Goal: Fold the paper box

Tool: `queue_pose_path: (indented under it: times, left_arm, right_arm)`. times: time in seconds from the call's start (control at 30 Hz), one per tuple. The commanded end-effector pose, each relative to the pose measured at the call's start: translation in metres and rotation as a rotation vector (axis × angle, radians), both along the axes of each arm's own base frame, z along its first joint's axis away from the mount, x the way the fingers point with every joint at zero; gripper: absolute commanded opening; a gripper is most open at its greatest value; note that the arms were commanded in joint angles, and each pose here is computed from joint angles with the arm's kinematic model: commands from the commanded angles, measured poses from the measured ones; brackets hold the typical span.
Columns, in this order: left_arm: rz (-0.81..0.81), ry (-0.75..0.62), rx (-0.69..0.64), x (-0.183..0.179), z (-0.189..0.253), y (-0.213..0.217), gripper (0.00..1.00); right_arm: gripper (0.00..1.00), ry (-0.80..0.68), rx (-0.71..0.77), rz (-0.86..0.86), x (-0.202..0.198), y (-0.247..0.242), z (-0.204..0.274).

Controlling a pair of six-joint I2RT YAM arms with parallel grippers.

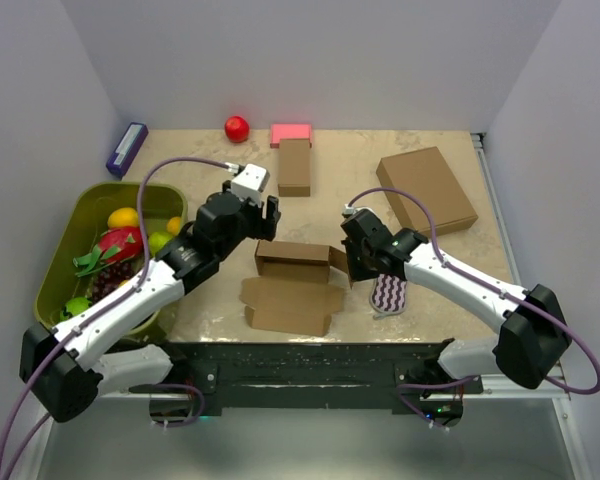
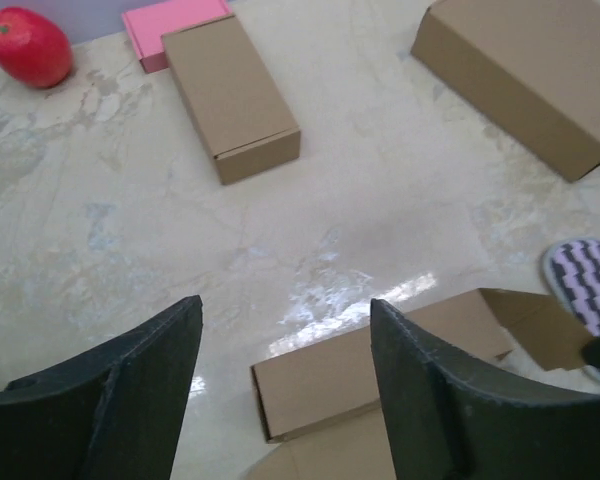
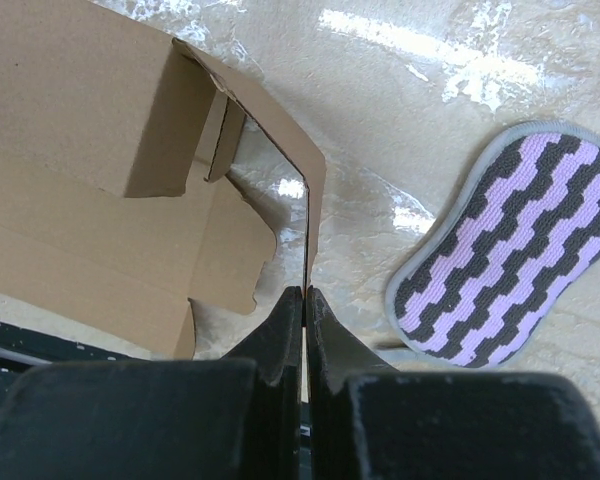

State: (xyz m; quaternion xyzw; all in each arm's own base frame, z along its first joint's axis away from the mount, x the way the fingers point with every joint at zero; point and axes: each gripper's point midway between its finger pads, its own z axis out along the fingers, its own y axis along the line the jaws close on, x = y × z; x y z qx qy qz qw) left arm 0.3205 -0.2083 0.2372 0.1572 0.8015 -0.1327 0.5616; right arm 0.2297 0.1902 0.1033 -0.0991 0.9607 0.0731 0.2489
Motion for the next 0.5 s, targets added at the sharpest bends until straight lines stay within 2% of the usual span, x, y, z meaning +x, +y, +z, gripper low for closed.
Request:
queue_pose_path:
  times: [0.0,0.07,0.1,0.2,0.27,0.4,0.47]
  left_arm:
    - [-0.103,-0.041,-0.123,-0.031,0.022,-0.042,0.67]
    - [-0.167,0.036,-0.161,-0.057,-0.009,-0.067,0.6]
    - [-0.239,0.033,-0.195,-0.078,-0.01,-0.092,0.59]
    - [-0.329,0.134,-0.202,-0.116,-0.052,-0.127,0.54]
    - [-0.332,0.215,-0.192,-0.13,-0.089,-0.132,0.5]
    - [-0.381,0.288,-0.257,-0.147,-0.124,-0.142,0.47]
    - [-0.383,0.331,-0.236,-0.151,-0.148,-0.14,0.46]
  right_arm:
    - [0.0,-0.013,0.008,0.004,0.004,0.004,0.002]
    - [0.0,-0.008,0.001,0.003,0.005,0.004,0.001]
    - [0.0,-0.008,0.002,0.003,0.005,0.004,0.001]
    - [0.0,-0.001,-0.008,0.0,0.005,0.004,0.0]
    - [0.0,-0.006,-0.01,-0.001,0.006,0.003,0.002]
    - [0.0,-0.007,-0.011,-0.002,0.007,0.003,0.003]
    - [0.0,-0.004,-0.01,-0.004,0.006,0.003,0.002]
